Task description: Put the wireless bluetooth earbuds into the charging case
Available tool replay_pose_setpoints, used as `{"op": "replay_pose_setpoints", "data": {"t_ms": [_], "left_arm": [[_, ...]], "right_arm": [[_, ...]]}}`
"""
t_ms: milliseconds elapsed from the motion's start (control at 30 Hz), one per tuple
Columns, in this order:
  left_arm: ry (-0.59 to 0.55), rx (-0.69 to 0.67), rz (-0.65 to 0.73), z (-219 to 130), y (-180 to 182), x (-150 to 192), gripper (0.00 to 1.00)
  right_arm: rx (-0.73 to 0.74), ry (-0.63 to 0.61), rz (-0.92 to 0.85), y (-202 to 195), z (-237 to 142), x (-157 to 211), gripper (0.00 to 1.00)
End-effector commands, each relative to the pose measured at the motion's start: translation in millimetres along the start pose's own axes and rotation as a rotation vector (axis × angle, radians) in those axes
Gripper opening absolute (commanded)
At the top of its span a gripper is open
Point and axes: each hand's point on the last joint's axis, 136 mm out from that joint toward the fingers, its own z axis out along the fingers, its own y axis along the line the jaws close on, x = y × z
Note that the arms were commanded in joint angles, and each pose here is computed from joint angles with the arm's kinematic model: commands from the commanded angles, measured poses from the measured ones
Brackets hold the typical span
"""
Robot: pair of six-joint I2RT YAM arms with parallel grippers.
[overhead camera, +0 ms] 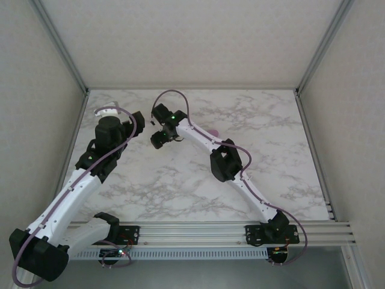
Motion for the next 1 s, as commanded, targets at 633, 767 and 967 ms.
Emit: {"op": "replay_pose_setpoints", "data": {"t_ms": [633, 767, 967], "left_arm": [[0.041, 0.018, -0.023, 9, -4, 7, 0.88], [0.054, 0.03, -0.029, 14, -9, 8, 0.88], [0.079, 0.047, -0.043, 22, -14, 15, 0.87]], "right_arm": [[0.091, 0.152, 0.301, -5, -71, 85, 0.53], [0.123, 0.217, 0.483, -7, -81, 138, 0.53], [0.155, 0.268, 0.62, 6, -87, 184, 0.56]]}}
